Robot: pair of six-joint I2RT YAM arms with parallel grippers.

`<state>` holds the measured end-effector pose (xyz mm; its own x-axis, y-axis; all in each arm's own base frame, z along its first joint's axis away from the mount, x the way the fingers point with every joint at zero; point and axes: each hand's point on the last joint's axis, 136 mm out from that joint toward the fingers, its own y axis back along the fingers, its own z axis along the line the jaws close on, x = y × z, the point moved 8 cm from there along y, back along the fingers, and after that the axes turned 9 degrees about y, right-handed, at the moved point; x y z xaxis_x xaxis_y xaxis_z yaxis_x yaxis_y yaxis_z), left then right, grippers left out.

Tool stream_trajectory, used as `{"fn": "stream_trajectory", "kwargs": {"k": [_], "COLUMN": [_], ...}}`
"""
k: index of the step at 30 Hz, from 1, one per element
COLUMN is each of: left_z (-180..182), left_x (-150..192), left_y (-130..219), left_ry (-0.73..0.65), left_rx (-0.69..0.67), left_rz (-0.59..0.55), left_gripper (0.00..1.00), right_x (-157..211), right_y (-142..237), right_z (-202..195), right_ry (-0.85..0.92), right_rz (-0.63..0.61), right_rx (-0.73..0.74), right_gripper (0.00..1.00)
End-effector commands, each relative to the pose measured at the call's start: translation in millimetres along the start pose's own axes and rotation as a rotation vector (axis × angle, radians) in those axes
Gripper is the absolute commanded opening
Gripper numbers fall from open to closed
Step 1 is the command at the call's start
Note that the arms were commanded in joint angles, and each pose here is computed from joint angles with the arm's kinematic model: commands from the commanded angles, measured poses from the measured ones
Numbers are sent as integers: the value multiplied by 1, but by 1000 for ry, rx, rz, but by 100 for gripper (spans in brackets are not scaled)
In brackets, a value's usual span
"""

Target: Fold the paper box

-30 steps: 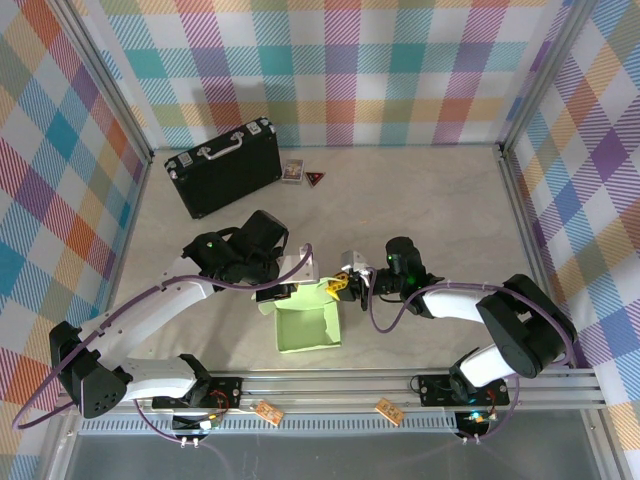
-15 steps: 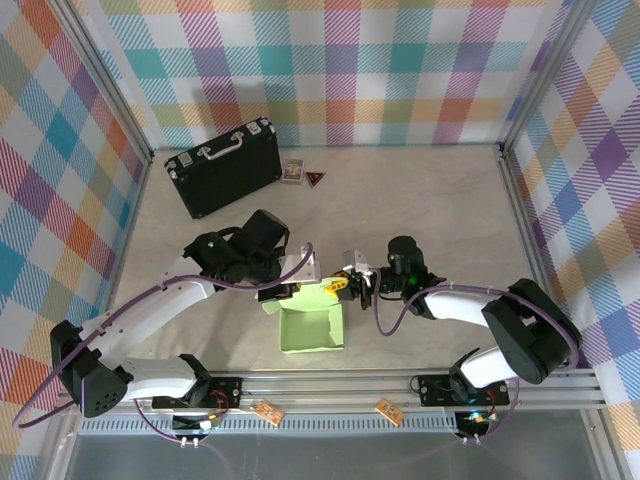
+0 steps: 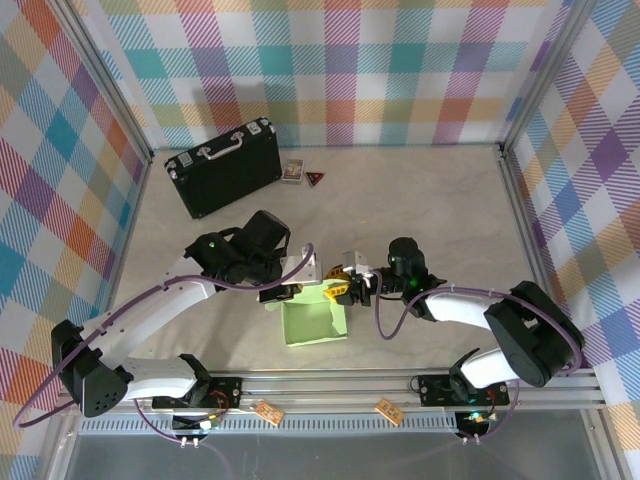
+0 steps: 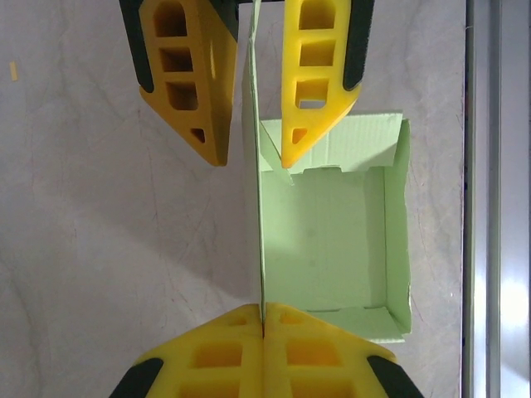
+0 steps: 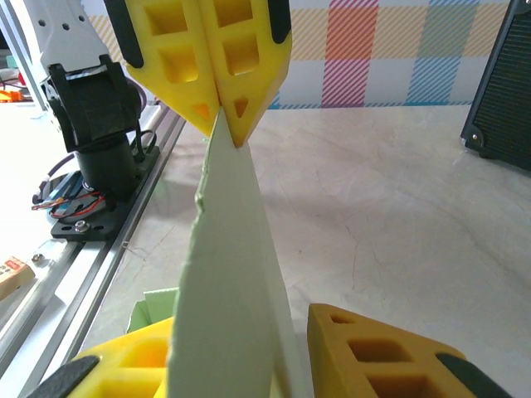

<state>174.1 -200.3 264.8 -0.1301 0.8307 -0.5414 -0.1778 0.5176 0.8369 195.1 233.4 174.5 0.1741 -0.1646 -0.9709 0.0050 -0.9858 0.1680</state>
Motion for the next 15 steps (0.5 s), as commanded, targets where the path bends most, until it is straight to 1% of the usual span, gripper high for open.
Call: {"fn": "stream_trajectory", "kwargs": {"k": [1, 4, 7, 11, 14, 15], "left_z": [-9, -10, -10, -10, -11, -10], "left_x": [-1, -1, -1, 0, 1, 1], "left_y": [6, 6, 6, 6, 4, 4], "left_ry": [-28, -28, -27, -28, -28, -28], "left_rx": [37, 41, 45, 41, 49, 48], "left_rz": [-43, -46, -43, -44, -34, -33], "left_gripper": [0, 0, 0, 0, 0, 0], "right_x": [4, 5, 6, 4, 8, 8], "right_y": [0, 0, 1, 3, 6, 7], "right_z": [2, 3, 5, 11, 19, 20], "right_ry": [31, 28, 29, 34, -3, -1], "right_rz": [5, 4, 9, 0, 61, 64], "right_rx": [11, 5, 3, -33, -94, -93], "right_gripper": [33, 38, 46, 55, 57, 58]}}
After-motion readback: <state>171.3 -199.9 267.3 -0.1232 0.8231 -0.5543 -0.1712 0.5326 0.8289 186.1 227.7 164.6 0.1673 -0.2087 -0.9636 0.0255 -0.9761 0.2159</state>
